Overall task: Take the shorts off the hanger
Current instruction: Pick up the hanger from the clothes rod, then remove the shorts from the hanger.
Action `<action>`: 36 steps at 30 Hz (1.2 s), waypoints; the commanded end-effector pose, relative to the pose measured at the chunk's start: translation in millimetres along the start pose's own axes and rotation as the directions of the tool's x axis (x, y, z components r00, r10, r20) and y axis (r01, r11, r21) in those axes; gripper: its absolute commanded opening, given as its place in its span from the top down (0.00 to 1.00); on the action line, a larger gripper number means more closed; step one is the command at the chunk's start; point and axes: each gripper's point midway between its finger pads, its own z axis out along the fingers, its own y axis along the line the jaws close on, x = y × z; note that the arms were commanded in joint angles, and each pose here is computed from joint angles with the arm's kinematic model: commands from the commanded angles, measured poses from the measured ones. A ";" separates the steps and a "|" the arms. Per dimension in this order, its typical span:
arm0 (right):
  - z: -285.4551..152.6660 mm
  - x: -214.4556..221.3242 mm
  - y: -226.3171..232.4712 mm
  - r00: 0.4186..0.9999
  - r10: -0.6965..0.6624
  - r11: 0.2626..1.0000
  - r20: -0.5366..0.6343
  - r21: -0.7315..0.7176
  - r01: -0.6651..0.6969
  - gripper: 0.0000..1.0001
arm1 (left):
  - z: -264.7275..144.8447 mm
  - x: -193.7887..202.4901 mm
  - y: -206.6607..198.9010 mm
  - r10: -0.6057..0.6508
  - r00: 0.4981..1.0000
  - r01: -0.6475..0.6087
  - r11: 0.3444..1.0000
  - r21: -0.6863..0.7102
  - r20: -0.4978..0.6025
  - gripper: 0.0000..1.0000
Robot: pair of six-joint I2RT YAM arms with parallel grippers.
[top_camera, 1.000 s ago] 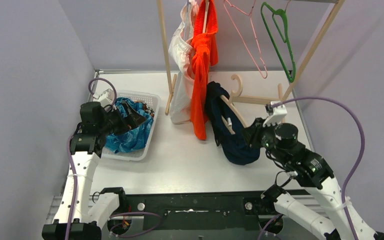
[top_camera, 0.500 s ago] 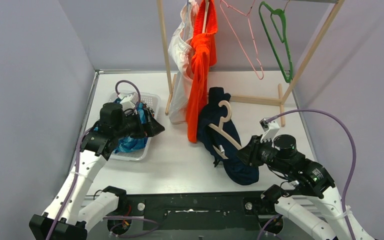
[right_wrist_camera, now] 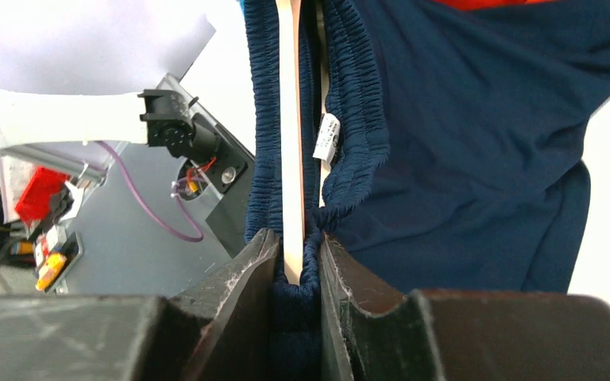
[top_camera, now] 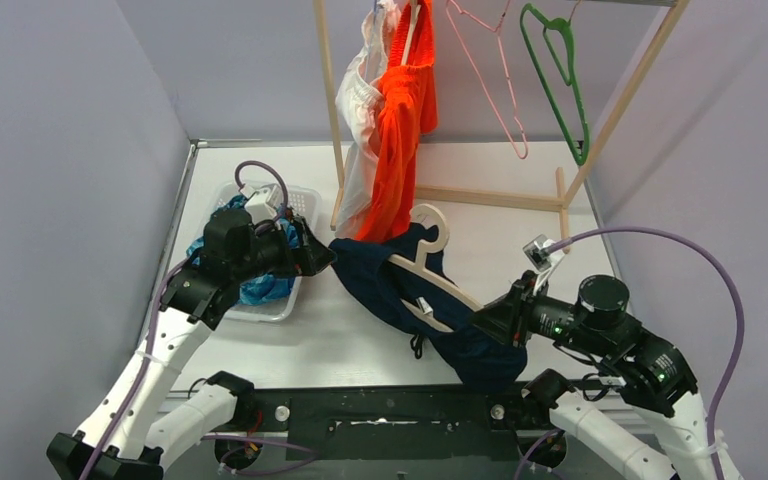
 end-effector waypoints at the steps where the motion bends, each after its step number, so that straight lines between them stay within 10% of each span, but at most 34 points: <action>1: 8.1 -27.4 40.9 0.986 -0.151 0.960 0.074 -0.225 0.164 1.00 | -22.5 -44.6 -40.8 0.057 0.985 -0.076 0.991 0.114 0.163 0.17; 22: 83.0 -6.8 -12.5 0.988 -0.127 0.986 -0.086 -0.118 0.117 1.00 | 30.8 34.8 -34.7 0.076 0.995 -0.073 0.996 0.048 -0.066 0.32; 36: 87.7 22.9 -24.4 0.981 -0.065 0.994 -0.182 -0.100 0.048 1.00 | 73.8 64.3 6.9 -0.001 0.994 -0.016 0.989 -0.146 -0.113 0.73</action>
